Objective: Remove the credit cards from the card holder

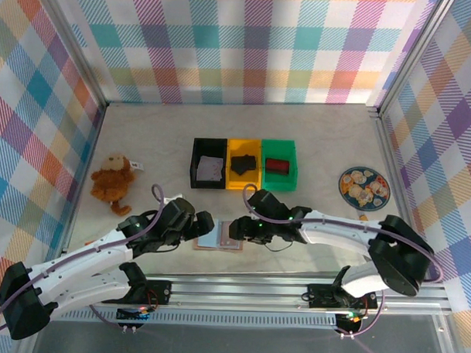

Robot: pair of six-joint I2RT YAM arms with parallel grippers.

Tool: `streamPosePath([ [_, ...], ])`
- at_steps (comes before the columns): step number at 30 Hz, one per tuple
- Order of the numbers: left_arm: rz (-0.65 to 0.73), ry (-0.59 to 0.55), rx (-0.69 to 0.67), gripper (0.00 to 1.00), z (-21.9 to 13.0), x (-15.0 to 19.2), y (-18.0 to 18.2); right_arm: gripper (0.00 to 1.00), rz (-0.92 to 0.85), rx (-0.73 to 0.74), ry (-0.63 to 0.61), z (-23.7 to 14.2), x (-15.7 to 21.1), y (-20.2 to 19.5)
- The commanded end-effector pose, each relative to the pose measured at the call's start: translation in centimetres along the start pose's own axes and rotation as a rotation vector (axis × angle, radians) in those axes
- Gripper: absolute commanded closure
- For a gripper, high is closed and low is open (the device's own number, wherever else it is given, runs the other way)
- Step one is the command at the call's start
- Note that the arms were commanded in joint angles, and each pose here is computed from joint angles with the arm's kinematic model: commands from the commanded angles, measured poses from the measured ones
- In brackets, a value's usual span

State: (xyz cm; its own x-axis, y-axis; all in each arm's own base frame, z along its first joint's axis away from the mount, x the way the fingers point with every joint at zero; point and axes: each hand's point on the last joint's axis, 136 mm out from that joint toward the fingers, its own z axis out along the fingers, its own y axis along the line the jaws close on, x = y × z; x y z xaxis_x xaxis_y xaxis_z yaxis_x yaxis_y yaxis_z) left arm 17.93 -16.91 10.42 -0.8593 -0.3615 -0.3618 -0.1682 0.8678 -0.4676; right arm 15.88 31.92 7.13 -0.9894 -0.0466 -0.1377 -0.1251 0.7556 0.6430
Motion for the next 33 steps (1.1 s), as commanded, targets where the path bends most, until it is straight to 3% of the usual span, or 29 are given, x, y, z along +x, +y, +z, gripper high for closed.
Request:
streamPosePath([
  [1, -0.047, 0.004, -0.008, 0.04, 0.6, 0.2, 0.4, 0.45, 0.034, -0.021, -0.06, 0.6, -1.5, 0.8],
  [33, -0.077, 0.041, -0.02, 0.04, 3.0, 1.8, 1.7, 0.45, 0.056, 0.041, -0.069, 2.5, -2.7, 0.2],
])
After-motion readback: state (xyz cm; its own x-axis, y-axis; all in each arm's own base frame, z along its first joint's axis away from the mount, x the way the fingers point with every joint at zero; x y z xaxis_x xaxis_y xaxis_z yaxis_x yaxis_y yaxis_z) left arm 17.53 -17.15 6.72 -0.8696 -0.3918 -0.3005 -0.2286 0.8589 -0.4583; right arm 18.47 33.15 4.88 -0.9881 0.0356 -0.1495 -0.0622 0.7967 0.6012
